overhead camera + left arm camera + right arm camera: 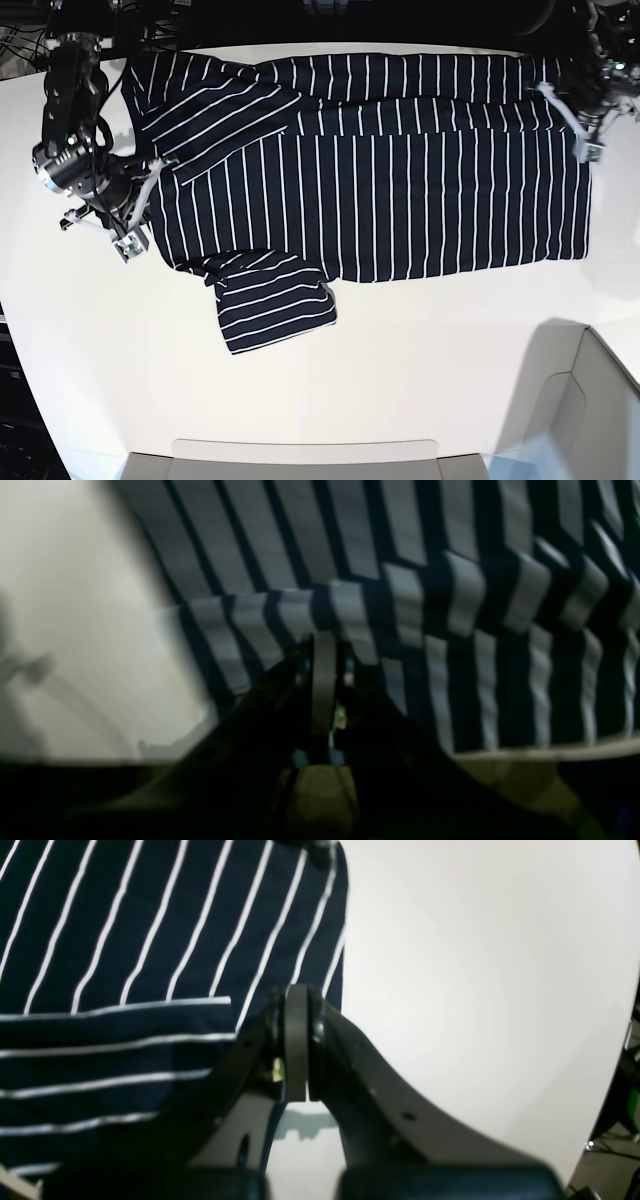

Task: Fold the T-shirt properly
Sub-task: 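Drag the shirt toward the robot with both grippers, then move the right gripper to the hem corner near the sleeve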

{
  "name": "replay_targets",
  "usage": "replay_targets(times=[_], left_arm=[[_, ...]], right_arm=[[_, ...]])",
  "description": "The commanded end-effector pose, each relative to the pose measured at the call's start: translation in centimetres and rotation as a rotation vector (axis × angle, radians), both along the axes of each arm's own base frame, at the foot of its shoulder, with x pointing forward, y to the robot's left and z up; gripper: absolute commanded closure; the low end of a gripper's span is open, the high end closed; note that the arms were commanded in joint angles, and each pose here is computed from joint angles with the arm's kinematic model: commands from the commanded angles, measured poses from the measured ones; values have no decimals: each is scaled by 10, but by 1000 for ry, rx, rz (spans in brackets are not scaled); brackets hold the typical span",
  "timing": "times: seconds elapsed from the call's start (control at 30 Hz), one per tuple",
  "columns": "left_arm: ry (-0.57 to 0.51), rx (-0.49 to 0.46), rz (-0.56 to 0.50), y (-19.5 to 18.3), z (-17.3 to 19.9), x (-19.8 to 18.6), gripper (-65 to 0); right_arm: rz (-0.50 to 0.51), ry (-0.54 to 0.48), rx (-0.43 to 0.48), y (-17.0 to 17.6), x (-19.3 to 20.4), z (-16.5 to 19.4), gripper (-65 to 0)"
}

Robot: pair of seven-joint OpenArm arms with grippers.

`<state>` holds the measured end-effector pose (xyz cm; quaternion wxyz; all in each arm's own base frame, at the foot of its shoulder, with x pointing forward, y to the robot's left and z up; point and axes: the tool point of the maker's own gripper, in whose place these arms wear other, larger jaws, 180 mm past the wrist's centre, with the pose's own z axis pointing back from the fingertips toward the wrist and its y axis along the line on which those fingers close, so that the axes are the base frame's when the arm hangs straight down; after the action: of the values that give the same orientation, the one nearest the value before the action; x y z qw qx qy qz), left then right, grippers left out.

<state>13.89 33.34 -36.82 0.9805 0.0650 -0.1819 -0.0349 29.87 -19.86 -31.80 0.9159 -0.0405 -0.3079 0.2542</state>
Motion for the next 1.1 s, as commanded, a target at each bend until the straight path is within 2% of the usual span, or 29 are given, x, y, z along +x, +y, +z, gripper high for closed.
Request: replay_targets(times=[0.0,0.13,0.27,0.43,0.53,0.67,0.77,0.9,1.07], left_arm=[[-21,27,15,10,10,2,0],[-30,28,20,12,13,4,0],[-77,-5,-2,-4,13,27,0],[-32,-36,-43,-22,2,25,0],[-41,-56,-42,-29,0,28,0],[-54,-56,-43,-30,2,34,0],[-57,-56,-43,-30,2,35,0],[-58,-53,-42,-29,3,35,0],[-58,-55,-41,-29,3,36,0]], right_arm=[[13,-33,9,4,12,8,0],[14,0,54,17,32,-4,0],[42,17,109,34,57,-21,0],[46,56,160,43,80,-50,0],[21,88,198,44,87,-68,0],[-13,160,206,37,76,-94,0],[-20,229,189,33,50,-114,0],[-11,301,95,14,20,-113,0],[47,307,19,12,-13,-100,0]])
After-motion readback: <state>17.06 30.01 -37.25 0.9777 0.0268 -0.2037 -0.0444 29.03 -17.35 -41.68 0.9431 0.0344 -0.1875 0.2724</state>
